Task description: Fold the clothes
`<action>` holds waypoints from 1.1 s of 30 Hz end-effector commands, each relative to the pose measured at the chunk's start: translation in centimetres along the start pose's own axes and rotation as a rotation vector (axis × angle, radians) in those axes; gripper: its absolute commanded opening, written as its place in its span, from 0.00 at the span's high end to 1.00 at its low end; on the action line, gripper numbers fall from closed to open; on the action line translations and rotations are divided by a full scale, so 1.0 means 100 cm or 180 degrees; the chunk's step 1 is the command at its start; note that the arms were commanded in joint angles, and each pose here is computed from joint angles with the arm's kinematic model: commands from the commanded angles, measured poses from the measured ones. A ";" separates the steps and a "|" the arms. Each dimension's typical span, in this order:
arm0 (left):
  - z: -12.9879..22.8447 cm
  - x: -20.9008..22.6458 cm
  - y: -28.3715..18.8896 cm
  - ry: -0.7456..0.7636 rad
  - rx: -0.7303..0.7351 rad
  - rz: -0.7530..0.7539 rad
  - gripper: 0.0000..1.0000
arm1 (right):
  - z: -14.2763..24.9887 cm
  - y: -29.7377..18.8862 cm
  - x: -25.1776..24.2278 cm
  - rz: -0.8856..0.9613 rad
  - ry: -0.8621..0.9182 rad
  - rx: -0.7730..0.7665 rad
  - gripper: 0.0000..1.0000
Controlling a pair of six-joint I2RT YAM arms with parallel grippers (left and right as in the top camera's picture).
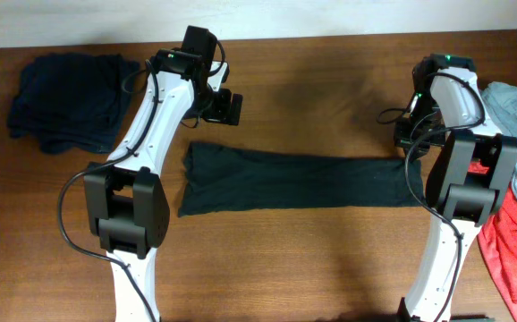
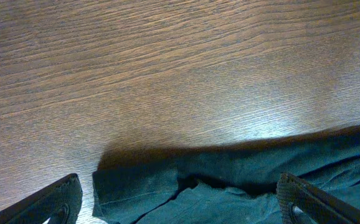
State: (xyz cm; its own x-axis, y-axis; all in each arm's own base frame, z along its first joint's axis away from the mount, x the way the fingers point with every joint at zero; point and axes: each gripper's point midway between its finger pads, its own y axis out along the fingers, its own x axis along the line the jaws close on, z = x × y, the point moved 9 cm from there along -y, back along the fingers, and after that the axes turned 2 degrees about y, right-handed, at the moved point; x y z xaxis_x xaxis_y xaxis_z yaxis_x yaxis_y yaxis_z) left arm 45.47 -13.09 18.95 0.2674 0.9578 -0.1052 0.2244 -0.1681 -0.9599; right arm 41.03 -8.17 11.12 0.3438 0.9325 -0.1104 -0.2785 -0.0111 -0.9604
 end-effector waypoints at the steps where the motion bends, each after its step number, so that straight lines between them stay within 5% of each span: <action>1: 0.000 0.001 -0.005 -0.0004 -0.0035 0.0010 0.01 | 0.002 -0.005 -0.001 -0.0012 0.0032 -0.0030 0.96; 33: 0.000 0.001 -0.005 -0.0004 -0.0035 0.0010 0.01 | 0.034 -0.016 -0.002 0.0101 -0.0130 0.0563 0.96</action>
State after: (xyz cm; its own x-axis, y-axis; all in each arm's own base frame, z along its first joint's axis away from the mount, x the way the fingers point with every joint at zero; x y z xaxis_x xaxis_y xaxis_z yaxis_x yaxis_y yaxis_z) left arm 45.47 -13.11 18.95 0.2674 0.9578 -0.1053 0.2243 -0.1682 -0.9599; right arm 38.13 -7.55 12.61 0.3067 0.9419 -0.1371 -0.4679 0.0238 -0.8835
